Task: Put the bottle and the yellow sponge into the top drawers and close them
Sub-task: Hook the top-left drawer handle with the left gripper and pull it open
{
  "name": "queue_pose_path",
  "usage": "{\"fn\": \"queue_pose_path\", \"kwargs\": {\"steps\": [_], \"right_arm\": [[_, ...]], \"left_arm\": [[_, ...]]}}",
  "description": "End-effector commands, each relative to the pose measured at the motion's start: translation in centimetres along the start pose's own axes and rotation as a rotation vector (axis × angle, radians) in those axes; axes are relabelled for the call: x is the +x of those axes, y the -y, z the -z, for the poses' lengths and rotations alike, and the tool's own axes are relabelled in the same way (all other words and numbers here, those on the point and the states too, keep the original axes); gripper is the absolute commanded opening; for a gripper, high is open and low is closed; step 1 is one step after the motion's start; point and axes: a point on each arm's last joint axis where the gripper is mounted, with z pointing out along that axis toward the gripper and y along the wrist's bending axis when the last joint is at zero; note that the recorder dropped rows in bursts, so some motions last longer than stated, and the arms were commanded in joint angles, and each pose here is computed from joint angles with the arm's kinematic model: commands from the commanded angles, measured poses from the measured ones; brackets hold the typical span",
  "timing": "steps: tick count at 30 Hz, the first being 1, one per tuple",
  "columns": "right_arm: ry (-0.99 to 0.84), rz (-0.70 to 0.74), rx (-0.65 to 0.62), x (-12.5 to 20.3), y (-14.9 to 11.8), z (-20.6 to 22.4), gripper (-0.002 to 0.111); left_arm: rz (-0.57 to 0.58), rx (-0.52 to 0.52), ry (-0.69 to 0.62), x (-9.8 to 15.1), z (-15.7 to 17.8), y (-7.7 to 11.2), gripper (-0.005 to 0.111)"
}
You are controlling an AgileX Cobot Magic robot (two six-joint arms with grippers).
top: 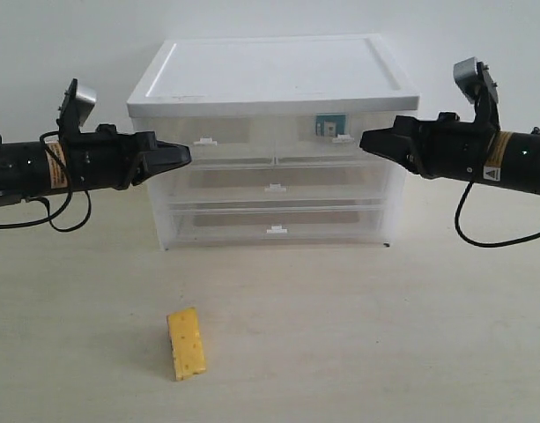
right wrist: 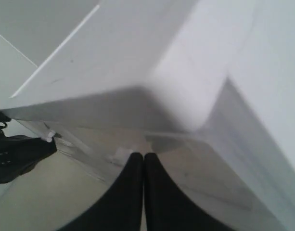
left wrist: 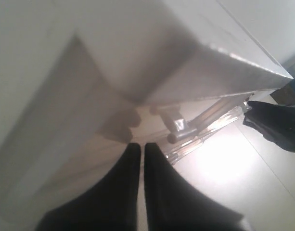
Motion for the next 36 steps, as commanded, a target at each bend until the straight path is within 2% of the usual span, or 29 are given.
{"fn": "queue_pose_path", "kwargs": {"steps": [1, 8, 10, 13, 15, 16, 20, 22, 25, 28, 30, 36], "right_arm": [[0.063, -0.014, 0.001, -0.8, 0.0, 0.1, 0.000], [0.062, -0.010, 0.006, -0.8, 0.0, 0.1, 0.000], [0.062, -0.010, 0.006, -0.8, 0.0, 0.1, 0.000], [0.061, -0.012, 0.003, -0.8, 0.0, 0.1, 0.000], [0.058, -0.009, -0.002, -0.8, -0.1, 0.1, 0.000], [0.056, -0.008, -0.002, -0.8, -0.1, 0.1, 0.000], [0.052, -0.006, -0.004, -0.7, -0.1, 0.1, 0.000], [0.052, -0.006, -0.004, -0.7, -0.1, 0.1, 0.000], [0.056, -0.005, -0.004, -0.8, -0.1, 0.1, 0.000], [0.065, -0.004, -0.002, -0.9, -0.1, 0.1, 0.000], [0.067, -0.006, -0.001, -0.9, -0.1, 0.1, 0.000], [0.067, -0.006, -0.001, -0.9, -0.1, 0.1, 0.000]], "left_arm": [[0.061, -0.071, -0.033, -0.1, 0.4, -0.7, 0.004], [-0.021, -0.181, -0.014, -0.6, 4.1, 1.8, 0.004], [-0.022, -0.146, -0.016, -0.3, 4.0, 2.8, 0.006], [0.024, -0.055, -0.022, 0.1, 3.2, 4.0, 0.023], [0.059, -0.004, -0.024, 0.4, 2.3, 4.4, 0.041], [0.112, 0.019, -0.034, 0.6, 1.4, 4.2, 0.049], [0.142, 0.040, -0.035, 0.3, 0.0, 3.4, 0.048], [0.135, 0.039, 0.003, -0.6, -0.6, 2.7, 0.048], [0.122, 0.057, 0.065, -1.6, -0.8, 2.9, 0.048], [0.210, 0.113, 0.058, -1.1, -1.6, 2.3, 0.048], [0.238, 0.113, 0.066, -0.7, -1.8, 1.8, 0.048], [0.255, 0.148, 0.086, -0.8, -1.9, 1.9, 0.046]]}}
